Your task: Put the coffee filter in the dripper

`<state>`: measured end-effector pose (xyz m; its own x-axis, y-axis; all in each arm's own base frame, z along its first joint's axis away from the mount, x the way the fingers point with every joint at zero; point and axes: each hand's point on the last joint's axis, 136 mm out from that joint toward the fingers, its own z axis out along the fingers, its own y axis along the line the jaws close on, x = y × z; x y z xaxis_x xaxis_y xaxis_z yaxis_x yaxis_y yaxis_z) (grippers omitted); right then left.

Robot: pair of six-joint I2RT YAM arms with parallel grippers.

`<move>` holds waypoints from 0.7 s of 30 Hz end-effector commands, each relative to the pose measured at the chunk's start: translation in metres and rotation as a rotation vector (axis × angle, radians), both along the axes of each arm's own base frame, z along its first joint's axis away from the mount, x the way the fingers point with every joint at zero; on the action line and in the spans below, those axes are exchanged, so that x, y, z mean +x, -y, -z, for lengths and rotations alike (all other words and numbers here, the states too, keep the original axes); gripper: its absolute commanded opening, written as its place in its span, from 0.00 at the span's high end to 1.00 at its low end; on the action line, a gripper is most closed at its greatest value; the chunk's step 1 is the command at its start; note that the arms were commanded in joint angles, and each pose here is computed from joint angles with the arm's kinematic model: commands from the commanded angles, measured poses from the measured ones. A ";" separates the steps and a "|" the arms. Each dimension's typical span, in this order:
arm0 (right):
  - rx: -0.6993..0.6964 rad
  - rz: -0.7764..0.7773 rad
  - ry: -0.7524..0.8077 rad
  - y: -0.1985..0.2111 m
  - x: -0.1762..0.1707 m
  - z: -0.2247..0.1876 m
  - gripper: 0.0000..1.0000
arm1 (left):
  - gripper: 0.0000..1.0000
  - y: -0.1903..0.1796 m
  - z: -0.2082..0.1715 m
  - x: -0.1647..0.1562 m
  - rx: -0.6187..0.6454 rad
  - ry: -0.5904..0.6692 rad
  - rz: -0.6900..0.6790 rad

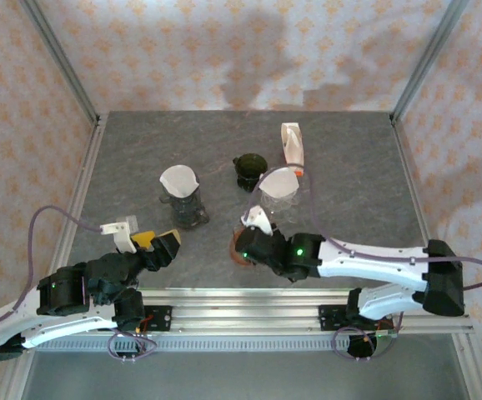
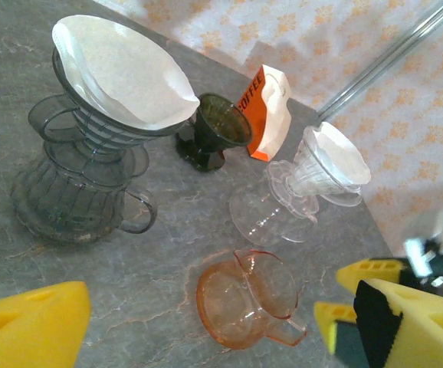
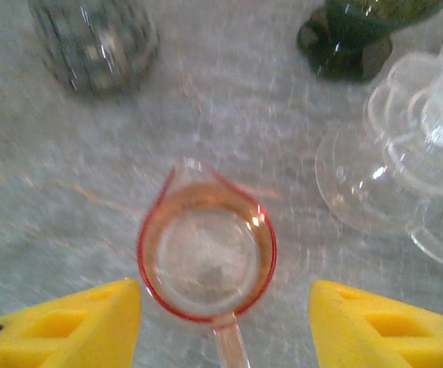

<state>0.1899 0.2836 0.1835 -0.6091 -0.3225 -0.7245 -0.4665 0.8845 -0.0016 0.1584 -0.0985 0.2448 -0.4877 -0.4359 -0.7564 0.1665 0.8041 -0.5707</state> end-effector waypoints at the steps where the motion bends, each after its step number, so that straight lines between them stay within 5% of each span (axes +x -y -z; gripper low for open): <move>1: 0.099 0.027 0.025 0.006 0.023 -0.046 0.39 | 0.10 0.004 -0.001 0.004 -0.007 0.005 -0.017; 9: 0.237 0.162 -0.039 0.038 0.110 -0.095 0.39 | 0.10 0.004 -0.003 0.004 0.008 0.007 -0.012; 21: 0.276 0.258 -0.289 0.075 0.244 -0.052 0.45 | 0.10 0.009 -0.005 0.004 0.055 0.018 0.013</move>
<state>0.4314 0.2002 0.2406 -0.7899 0.1079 -0.6037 -0.1181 0.9392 0.3223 0.1602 -0.1050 0.2426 -0.4935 -0.4038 -0.7704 0.1744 0.8218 -0.5425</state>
